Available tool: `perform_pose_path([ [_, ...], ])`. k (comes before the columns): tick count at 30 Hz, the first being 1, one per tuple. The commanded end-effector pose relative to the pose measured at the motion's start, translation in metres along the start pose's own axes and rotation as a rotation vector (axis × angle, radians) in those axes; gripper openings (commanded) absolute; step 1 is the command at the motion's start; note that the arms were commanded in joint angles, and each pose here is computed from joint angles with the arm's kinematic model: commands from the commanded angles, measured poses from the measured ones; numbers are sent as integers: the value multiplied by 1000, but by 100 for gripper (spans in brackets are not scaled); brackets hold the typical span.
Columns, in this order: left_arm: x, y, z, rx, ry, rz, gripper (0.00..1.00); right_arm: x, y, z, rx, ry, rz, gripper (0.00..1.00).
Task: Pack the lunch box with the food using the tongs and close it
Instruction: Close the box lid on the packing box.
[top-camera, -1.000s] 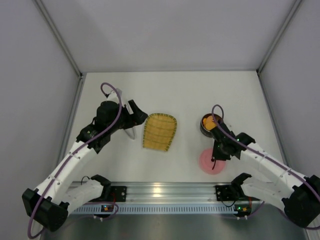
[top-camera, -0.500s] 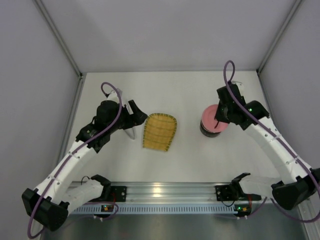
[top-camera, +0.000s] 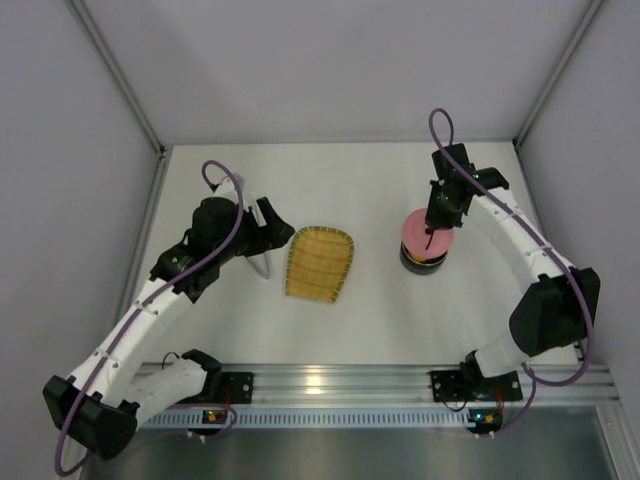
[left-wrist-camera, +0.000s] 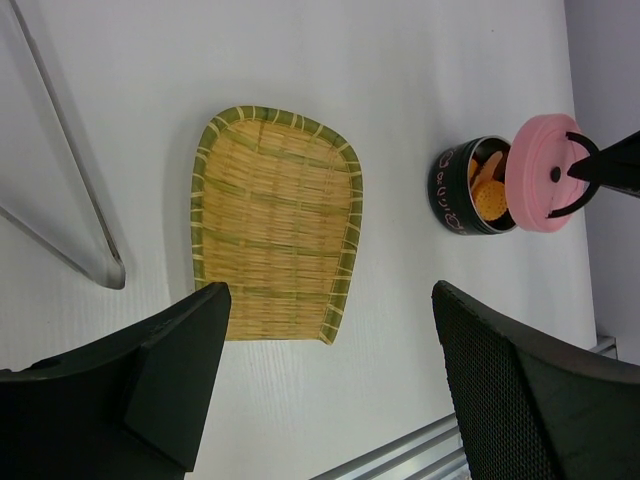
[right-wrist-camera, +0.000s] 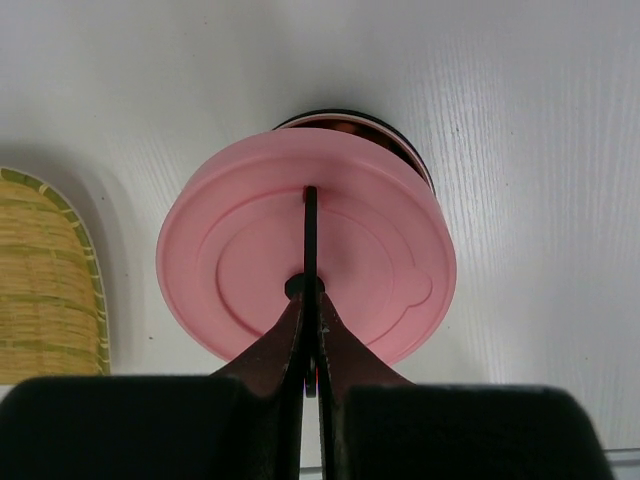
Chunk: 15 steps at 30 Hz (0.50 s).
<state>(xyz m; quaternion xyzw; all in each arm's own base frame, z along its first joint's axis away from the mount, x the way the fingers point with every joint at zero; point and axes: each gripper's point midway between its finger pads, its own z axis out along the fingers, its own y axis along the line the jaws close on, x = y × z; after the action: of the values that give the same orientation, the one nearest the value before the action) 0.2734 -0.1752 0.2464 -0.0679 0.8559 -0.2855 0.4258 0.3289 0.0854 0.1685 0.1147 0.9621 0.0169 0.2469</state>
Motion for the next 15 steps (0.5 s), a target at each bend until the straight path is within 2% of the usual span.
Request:
perform_pose_path([
  [1,-15,-12,-4,33,-41,11,87,-30,13,-1,-81,-59,10,0],
  [15,-12,-8,-2,21,-33,13,87,-23,-3,34,-13,-10,12,0],
])
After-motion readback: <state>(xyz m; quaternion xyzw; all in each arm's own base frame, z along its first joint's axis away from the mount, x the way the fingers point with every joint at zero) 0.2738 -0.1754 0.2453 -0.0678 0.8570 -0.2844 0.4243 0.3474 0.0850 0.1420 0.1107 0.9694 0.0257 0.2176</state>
